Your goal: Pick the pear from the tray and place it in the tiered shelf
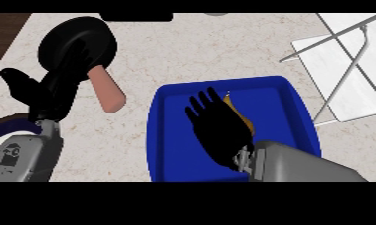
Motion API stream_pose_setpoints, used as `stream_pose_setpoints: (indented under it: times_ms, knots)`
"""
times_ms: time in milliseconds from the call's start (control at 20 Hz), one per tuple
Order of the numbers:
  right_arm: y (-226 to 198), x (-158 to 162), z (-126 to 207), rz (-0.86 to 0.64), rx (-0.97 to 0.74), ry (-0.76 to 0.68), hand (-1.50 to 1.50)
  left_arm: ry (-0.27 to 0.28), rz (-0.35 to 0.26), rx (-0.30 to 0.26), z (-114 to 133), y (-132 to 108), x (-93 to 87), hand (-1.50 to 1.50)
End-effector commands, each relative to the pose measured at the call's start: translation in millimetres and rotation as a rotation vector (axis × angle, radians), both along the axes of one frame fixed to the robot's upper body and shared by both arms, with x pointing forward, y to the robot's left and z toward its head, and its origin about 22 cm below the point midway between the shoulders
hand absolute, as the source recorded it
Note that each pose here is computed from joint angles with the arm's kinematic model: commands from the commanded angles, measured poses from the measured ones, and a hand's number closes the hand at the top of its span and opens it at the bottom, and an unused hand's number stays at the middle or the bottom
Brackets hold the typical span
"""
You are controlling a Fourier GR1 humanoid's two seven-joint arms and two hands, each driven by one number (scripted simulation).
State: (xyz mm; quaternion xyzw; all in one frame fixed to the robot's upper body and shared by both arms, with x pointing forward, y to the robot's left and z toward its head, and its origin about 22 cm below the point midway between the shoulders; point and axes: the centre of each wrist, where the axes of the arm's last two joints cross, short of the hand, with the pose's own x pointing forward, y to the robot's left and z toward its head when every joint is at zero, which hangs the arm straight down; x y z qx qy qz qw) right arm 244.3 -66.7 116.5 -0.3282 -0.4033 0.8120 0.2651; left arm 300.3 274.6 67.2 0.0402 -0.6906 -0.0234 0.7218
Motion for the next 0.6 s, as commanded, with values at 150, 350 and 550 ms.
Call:
stream_pose_setpoints:
  times_ms: [150, 350, 550]
  knots:
    - [6.2, -17.1, -11.1, -0.015, -0.082, -0.08, -1.5, -0.005, 0.008, -0.011, -7.5, 15.1, -4.9, 0.0]
    - [-10.6, -13.8, -17.2, -0.033, -0.102, -0.086, -1.5, -0.007, -0.002, 0.008, 7.2, -1.0, -0.7, 0.0]
    - [-14.9, -10.3, -32.5, -0.048, -0.127, -0.063, -1.5, -0.003, 0.012, -0.009, -9.5, 18.7, -0.3, 0.0]
